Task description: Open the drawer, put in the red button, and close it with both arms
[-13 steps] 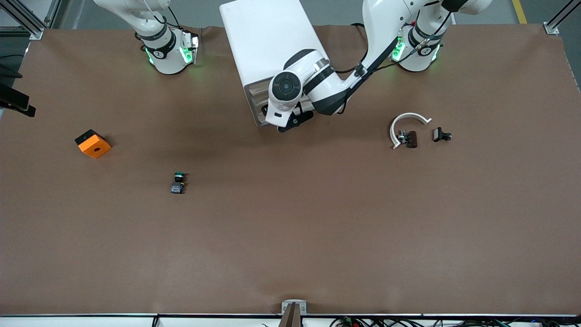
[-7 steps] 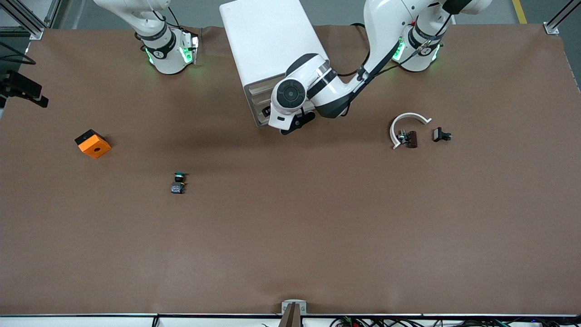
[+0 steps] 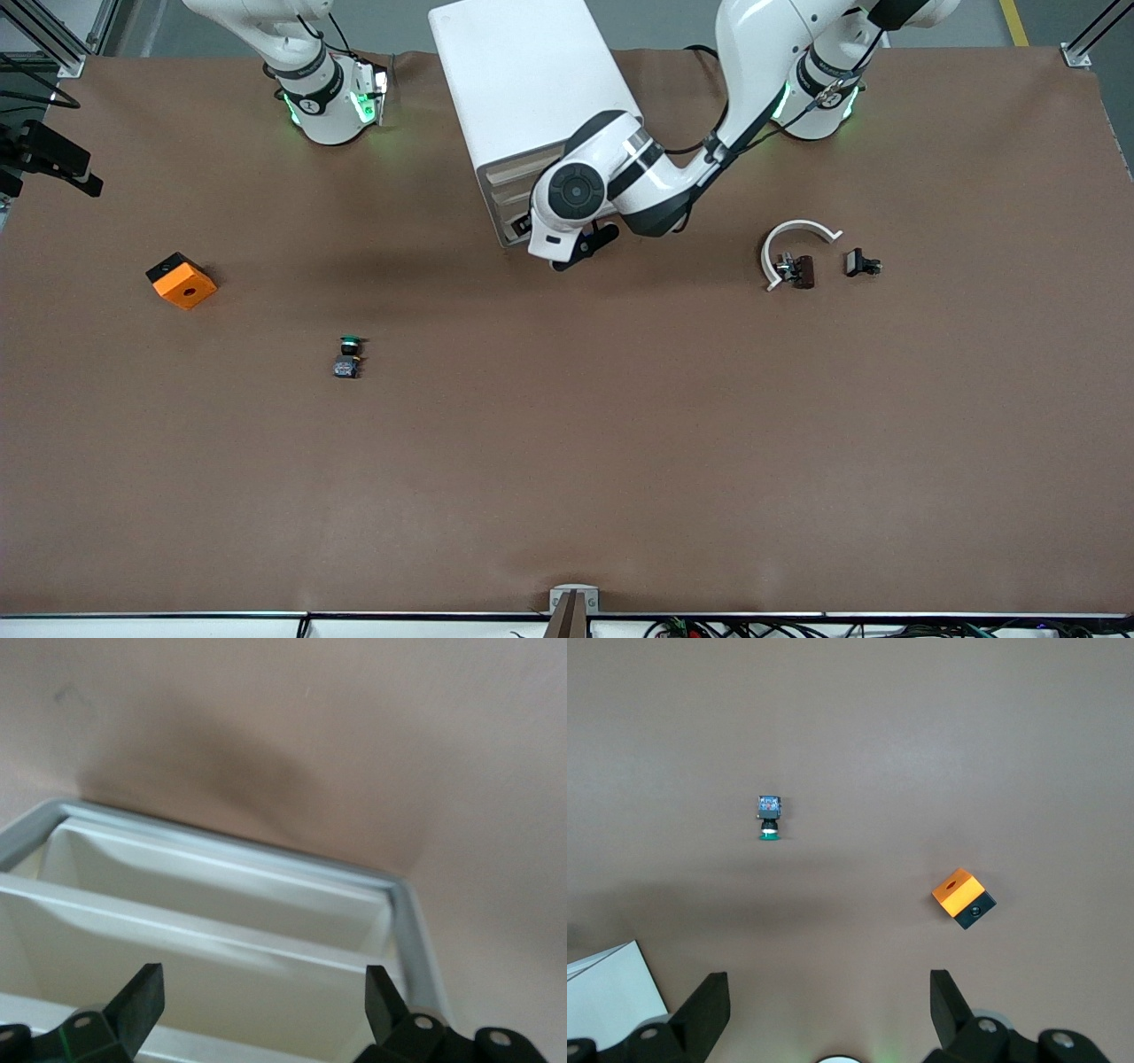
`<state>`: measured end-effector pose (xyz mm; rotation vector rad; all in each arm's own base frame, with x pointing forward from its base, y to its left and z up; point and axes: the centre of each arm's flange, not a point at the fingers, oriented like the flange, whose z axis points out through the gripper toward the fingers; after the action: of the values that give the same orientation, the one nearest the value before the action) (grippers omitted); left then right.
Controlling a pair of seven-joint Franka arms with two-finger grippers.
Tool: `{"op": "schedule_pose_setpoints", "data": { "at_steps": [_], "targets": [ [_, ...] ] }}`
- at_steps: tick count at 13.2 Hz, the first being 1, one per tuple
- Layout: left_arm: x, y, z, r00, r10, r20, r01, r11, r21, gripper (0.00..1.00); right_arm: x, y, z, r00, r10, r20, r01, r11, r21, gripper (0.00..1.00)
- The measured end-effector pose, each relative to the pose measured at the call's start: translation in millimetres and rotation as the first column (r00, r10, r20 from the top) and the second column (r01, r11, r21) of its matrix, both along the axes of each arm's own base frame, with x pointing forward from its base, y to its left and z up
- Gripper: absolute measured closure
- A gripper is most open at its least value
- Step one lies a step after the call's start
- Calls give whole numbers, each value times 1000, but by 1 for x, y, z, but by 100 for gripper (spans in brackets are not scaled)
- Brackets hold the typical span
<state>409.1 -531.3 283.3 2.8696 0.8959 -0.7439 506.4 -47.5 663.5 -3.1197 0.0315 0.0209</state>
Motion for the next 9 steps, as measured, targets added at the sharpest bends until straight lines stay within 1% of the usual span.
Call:
{"op": "schedule_pose_setpoints", "data": {
  "at_steps": [3,5,7,9],
  "targets": [
    [60,42,13,996,48,75,-50,999,22,0,2,0,1,1000,0,14,0,1000,0,0],
    [94,73,33,993,56,108,-61,997,45,0,2,1,1,1000,0,15,0,1000,6,0],
    [122,107,66,988,56,145,-63,997,48,0,2,1,1,1000,1,16,-1,1000,9,0],
    [143,145,102,983,35,182,-42,998,36,0,2,1,1,1000,1,15,-1,1000,10,0]
  ]
}}
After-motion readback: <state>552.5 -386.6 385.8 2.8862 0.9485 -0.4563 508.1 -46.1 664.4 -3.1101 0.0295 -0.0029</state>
